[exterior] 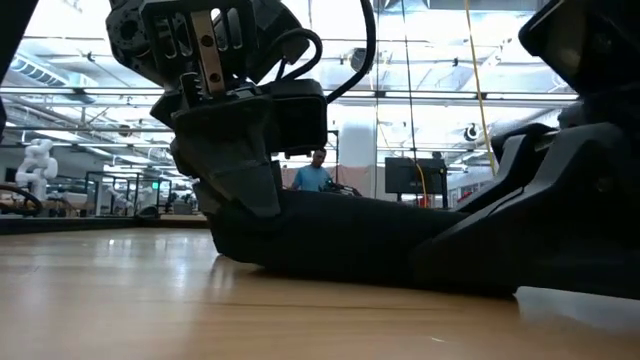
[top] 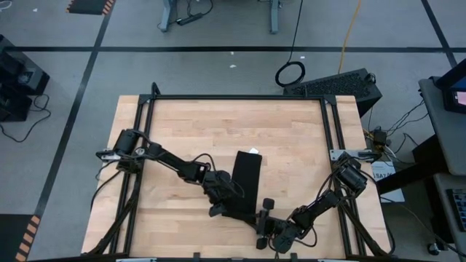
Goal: Roll napkin
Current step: Roll the black napkin
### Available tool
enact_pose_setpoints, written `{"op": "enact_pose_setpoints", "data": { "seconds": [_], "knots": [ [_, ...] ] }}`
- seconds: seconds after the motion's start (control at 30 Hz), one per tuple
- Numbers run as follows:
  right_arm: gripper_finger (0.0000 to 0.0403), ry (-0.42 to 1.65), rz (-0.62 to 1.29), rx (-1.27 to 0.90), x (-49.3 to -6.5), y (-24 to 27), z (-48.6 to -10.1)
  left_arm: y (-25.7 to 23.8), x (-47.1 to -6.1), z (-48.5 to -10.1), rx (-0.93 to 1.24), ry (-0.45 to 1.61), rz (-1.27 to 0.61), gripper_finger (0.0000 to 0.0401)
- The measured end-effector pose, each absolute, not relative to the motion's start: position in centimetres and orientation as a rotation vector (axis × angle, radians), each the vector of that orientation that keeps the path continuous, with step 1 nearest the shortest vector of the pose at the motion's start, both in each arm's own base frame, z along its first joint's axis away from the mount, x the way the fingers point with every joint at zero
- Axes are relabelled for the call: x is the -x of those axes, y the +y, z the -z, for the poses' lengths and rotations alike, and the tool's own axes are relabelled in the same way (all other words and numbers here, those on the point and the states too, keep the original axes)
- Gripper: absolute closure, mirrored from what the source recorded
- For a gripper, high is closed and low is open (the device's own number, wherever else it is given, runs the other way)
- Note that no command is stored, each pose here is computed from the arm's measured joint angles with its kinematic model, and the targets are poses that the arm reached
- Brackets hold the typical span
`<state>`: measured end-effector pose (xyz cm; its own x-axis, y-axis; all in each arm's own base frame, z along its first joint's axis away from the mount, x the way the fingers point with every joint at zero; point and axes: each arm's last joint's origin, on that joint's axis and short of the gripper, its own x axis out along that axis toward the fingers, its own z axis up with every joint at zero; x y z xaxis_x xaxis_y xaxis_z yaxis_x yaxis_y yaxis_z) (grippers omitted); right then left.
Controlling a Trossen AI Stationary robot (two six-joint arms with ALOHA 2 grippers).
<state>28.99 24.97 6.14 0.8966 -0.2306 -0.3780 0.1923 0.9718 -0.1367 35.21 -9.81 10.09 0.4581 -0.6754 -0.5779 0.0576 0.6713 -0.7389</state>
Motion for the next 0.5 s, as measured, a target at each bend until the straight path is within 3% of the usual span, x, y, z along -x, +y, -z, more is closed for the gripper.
{"op": "enact_pose_setpoints", "data": {
  "seconds": [0.2, 0.5],
  "knots": [
    [0.0375, 0.439, 0.226, 0.039, -28.8, 24.8, -5.8, -10.2, -35.1, -10.3, 0.685, 0.989, 0.506, 0.034],
    [0.0395, 0.443, 0.243, -0.057, -28.9, 24.7, -5.7, -9.2, -33.3, -13.5, 0.589, 1.056, 0.541, 0.0206]
  ]
}}
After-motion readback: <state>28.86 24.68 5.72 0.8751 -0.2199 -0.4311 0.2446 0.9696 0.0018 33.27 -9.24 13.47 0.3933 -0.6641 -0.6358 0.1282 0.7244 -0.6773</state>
